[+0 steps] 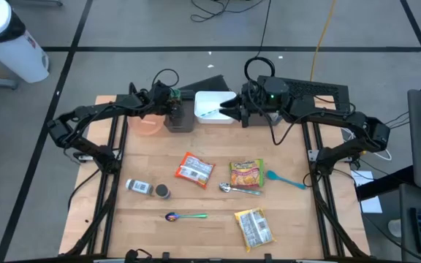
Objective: Pick & Place Food Item
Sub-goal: Put the orange seasoning pack into the left black bin, then put the blue baby spoon into the white bin
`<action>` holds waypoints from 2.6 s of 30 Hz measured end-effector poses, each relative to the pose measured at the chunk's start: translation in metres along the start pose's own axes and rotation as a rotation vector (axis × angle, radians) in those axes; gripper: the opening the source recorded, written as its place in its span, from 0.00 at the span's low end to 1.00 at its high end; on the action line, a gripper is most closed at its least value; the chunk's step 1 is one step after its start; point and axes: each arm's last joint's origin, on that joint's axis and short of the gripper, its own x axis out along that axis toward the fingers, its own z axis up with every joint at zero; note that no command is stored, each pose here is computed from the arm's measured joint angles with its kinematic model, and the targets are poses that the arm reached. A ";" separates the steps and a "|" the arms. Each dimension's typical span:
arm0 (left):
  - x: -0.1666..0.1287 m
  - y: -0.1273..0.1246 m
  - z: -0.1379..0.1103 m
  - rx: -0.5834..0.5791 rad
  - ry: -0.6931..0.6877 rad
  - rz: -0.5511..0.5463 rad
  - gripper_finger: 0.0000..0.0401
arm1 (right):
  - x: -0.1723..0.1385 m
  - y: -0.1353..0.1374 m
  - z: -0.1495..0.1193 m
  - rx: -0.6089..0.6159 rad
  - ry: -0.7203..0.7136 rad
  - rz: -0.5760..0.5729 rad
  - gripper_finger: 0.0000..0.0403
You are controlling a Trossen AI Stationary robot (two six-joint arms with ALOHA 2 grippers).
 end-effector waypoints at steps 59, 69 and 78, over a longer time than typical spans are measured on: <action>-0.183 -0.043 0.029 0.352 -0.194 -0.588 0.47 | 0.000 -0.003 -0.003 0.019 0.025 -0.038 0.45; -0.177 -0.068 -0.018 0.370 -0.055 -0.729 0.47 | 0.000 -0.003 -0.003 0.018 0.021 -0.043 0.45; -0.182 -0.084 -0.033 0.447 -0.034 -0.785 0.46 | 0.005 0.007 -0.005 0.005 -0.024 -0.099 0.45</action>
